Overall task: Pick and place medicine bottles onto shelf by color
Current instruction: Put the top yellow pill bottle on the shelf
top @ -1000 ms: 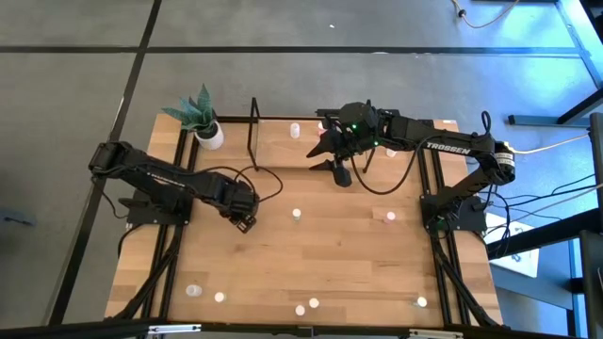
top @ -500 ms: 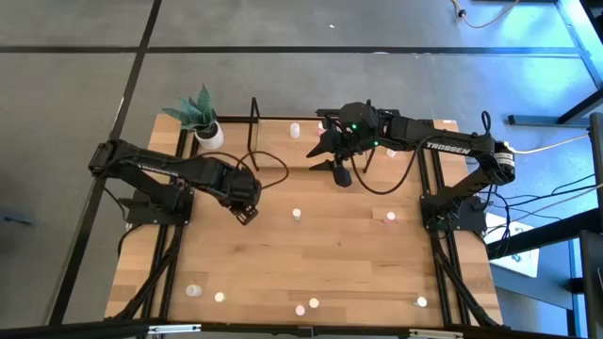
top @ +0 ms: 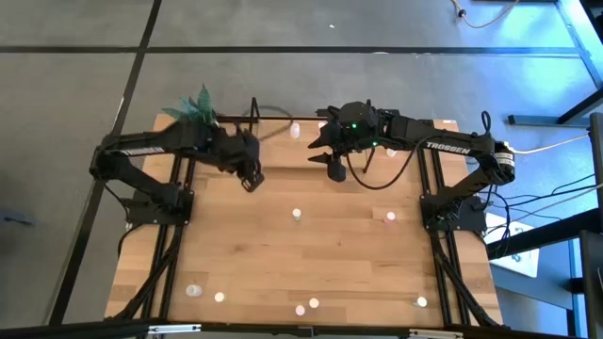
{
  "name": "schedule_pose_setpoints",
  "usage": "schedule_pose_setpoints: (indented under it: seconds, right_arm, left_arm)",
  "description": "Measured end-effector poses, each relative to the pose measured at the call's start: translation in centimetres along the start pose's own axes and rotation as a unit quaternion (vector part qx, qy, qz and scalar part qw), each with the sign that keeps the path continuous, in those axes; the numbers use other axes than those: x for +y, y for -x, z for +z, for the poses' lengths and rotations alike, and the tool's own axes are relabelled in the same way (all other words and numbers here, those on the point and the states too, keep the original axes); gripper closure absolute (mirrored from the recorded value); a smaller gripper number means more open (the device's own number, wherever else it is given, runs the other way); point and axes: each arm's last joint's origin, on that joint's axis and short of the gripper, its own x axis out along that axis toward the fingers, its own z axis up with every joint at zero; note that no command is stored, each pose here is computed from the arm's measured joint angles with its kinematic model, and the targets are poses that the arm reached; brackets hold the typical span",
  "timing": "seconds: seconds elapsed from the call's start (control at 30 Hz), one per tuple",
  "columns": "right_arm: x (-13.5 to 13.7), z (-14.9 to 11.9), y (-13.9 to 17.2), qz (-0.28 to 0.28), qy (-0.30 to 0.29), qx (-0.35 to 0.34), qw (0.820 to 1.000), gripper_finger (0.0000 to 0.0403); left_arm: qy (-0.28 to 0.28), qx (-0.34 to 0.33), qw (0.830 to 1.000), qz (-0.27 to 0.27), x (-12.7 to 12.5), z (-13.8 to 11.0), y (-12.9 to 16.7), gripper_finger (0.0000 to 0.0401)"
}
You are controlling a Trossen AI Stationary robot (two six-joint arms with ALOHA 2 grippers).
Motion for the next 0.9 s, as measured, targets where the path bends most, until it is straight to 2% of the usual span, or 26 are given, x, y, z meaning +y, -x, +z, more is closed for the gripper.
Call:
schedule_pose_setpoints:
  seconds: [0.3, 0.5, 0.67, 0.9]
  right_arm:
    - [0.0, 0.2, 0.0, -0.003, 0.002, -0.01, 1.0, 0.0224]
    - [-0.3, 0.2, 0.0, -0.046, 0.001, -0.003, 0.999, 0.0224]
    - [-0.4, 0.1, 0.0, -0.06, 0.001, -0.001, 0.998, 0.0224]
    - [-0.4, 0.2, 0.0, -0.06, -0.003, -0.005, 0.998, 0.0224]
  left_arm:
    - [-0.011, -0.068, 0.997, 0.016, 3.7, 3.8, 2.2, 0.0307]
    - [-0.024, -0.11, 0.993, 0.035, 6.0, 5.9, 2.6, 0.0307]
    - [-0.044, -0.116, 0.991, 0.04, 7.4, 7.3, 1.5, 0.0307]
    - [-0.096, -0.084, 0.991, 0.042, 8.6, 9.5, -1.9, 0.0307]
